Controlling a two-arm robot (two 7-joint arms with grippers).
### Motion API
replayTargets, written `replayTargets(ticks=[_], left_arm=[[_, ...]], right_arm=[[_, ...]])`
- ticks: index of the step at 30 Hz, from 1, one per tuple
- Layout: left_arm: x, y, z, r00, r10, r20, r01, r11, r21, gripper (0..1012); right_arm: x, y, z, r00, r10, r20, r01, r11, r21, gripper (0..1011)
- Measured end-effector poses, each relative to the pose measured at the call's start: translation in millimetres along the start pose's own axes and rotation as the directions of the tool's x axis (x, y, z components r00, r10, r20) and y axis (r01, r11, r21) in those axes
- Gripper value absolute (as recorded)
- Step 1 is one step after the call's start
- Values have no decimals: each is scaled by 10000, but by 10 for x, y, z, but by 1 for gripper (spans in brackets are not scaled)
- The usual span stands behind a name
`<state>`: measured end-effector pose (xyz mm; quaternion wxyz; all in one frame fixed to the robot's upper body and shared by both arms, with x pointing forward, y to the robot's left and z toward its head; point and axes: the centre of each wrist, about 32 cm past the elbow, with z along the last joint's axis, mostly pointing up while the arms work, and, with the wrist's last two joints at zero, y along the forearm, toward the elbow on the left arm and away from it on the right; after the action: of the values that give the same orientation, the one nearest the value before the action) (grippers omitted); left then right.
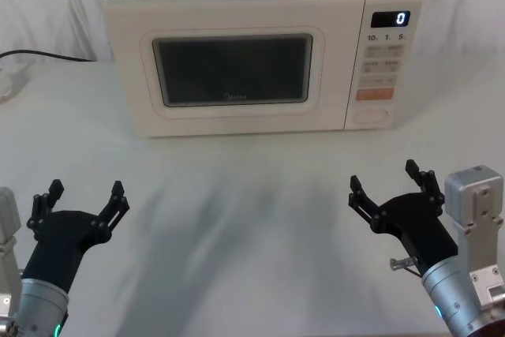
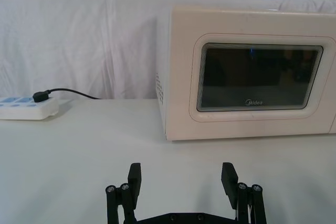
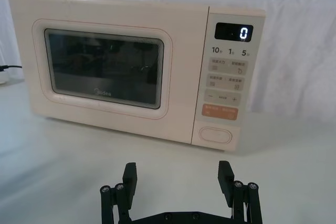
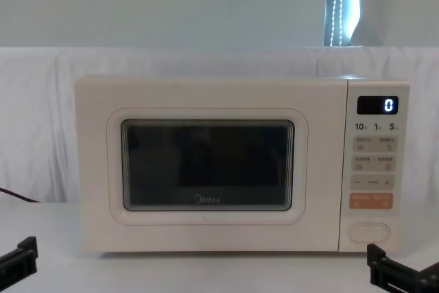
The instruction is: Press the button to open the microwave door with one hand; close the microwave door with the other hand.
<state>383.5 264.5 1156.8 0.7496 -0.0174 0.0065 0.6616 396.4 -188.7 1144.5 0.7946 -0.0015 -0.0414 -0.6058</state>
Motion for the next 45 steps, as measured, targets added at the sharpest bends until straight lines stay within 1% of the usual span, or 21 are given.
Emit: replayTargets(ticks=[16,20,21,22,23,24,26,31,32,34,35,37,38,41,42,45], left_arm=[[0,0,0,10000,0,-1,0,10000,1,1001],[0,0,0,10000,0,0,0,10000,0,1001],[0,0,0,10000,1,0,-1,10000,0,1001],[0,0,0,10000,0,1,0,10000,0,1001],[0,0,0,10000,0,0,0,10000,0,1001],[0,0,0,10000,0,0,0,10000,0,1001],[0,0,0,10000,1,0,-1,10000,1,1001],[0,0,0,10000,0,1,0,10000,0,1001],[0,0,0,10000,1,0,-1,10000,0,1001],[0,0,0,10000,0,0,0,10000,0,1001],[0,0,0,10000,1,0,-1,10000,0,1001],[0,0,0,10000,0,0,0,10000,0,1001],[0,0,0,10000,0,0,0,10000,0,1001],[0,0,0,10000,0,0,0,10000,0,1001],[0,0,0,10000,0,0,0,10000,-1,1001],[0,0,0,10000,0,1,0,10000,0,1001]], right_arm=[[0,0,0,10000,0,0,0,10000,0,1000],[0,0,0,10000,0,0,0,10000,0,934],[0,0,0,10000,0,0,0,10000,0,894],[0,0,0,10000,0,0,0,10000,0,894],[0,0,0,10000,1,-1,-1,10000,0,846],[0,0,0,10000,1,0,-1,10000,1,846],[0,0,0,10000,0,0,0,10000,0,777],[0,0,0,10000,0,0,0,10000,0,644],[0,0,0,10000,1,0,-1,10000,0,585],[0,0,0,10000,1,0,-1,10000,1,550],[0,0,0,10000,0,0,0,10000,1,494],[0,0,0,10000,1,0,-1,10000,0,445],[0,0,0,10000,1,0,-1,10000,1,386],[0,0,0,10000,0,0,0,10000,0,332],[0,0,0,10000,0,1,0,10000,0,271],[0,0,0,10000,0,0,0,10000,1,218]])
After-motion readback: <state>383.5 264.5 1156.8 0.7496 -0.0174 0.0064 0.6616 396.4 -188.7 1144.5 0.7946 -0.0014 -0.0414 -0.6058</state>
